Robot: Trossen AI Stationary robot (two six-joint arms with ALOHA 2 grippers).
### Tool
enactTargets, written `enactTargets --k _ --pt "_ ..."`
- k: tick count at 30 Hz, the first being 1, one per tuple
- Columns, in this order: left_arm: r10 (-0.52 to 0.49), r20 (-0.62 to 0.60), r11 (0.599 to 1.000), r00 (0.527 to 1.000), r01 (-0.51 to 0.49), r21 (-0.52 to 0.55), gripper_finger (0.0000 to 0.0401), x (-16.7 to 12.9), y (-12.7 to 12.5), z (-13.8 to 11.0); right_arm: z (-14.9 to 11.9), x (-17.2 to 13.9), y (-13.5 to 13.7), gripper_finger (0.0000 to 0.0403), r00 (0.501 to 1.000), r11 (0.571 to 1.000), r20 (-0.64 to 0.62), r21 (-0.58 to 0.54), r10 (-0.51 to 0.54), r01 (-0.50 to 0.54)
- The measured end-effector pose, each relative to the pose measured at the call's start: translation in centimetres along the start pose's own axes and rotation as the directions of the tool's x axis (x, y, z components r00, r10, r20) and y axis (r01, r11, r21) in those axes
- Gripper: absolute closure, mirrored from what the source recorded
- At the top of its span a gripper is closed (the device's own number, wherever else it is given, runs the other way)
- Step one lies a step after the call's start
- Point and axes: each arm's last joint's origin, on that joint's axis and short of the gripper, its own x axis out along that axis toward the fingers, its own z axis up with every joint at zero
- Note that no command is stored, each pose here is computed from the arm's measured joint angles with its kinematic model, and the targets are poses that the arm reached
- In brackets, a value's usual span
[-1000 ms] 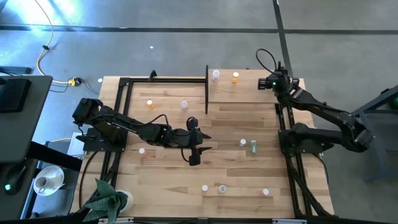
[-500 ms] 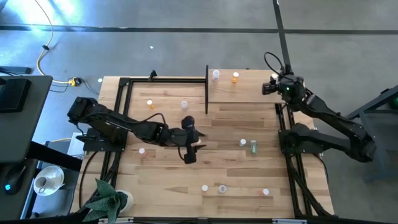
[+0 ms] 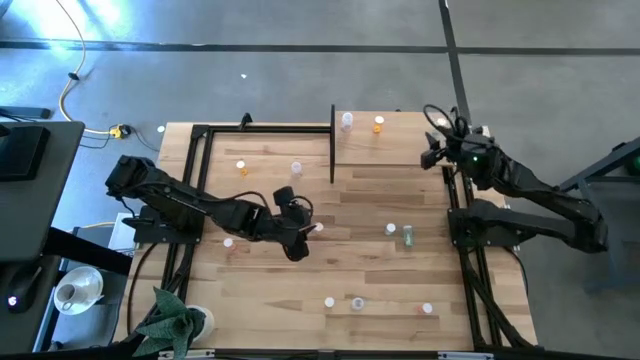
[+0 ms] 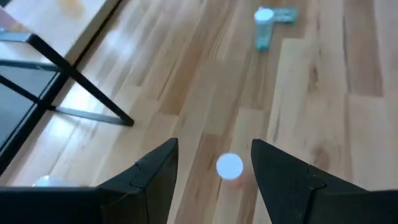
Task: Pick and place medicine bottles onto shelf by color
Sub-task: Put the center pink pill bottle on the shelf
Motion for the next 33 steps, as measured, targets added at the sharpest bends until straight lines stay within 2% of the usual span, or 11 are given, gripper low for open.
enactTargets --k 5,11,16,21,24,28,33 --pt "0.022 -0.036 1.000 0.999 -0.022 -0.009 0.0210 0.3 0.3 -0.3 -0.3 -0.6 1.6 0.0222 0.978 0.977 -0.027 -0.046 0.206 -0.207" --pt "0.047 -0.058 0.999 0.997 -0.047 0.001 0.0210 0.3 0.5 -0.6 -1.1 -1.7 3.3 0.0222 0.887 0.887 -0.109 -0.061 0.449 -0.457" --pt "0.062 -0.120 0.998 0.991 -0.060 0.024 0.0210 0.0 0.4 -1.4 -2.0 -2.8 4.2 0.0222 0.812 0.823 -0.181 -0.028 0.555 -0.568" --pt "0.056 -0.127 0.998 0.990 -0.054 0.023 0.0210 -0.3 0.0 -1.6 -3.1 -4.1 4.9 0.0222 0.735 0.765 -0.284 -0.009 0.616 -0.644" --pt "0.048 -0.126 0.999 0.991 -0.044 0.030 0.0210 -0.4 -0.2 -1.7 -3.5 -4.9 5.3 0.0222 0.668 0.718 -0.326 0.047 0.669 -0.695" --pt "0.045 -0.125 0.999 0.991 -0.041 0.033 0.0210 -0.5 -0.3 -1.7 -3.8 -5.9 5.8 0.0222 0.596 0.665 -0.346 0.128 0.725 -0.736" --pt "0.045 -0.125 0.999 0.991 -0.041 0.032 0.0210 -0.5 -0.3 -1.7 -4.2 -7.3 6.4 0.0222 0.511 0.596 -0.364 0.172 0.779 -0.784"
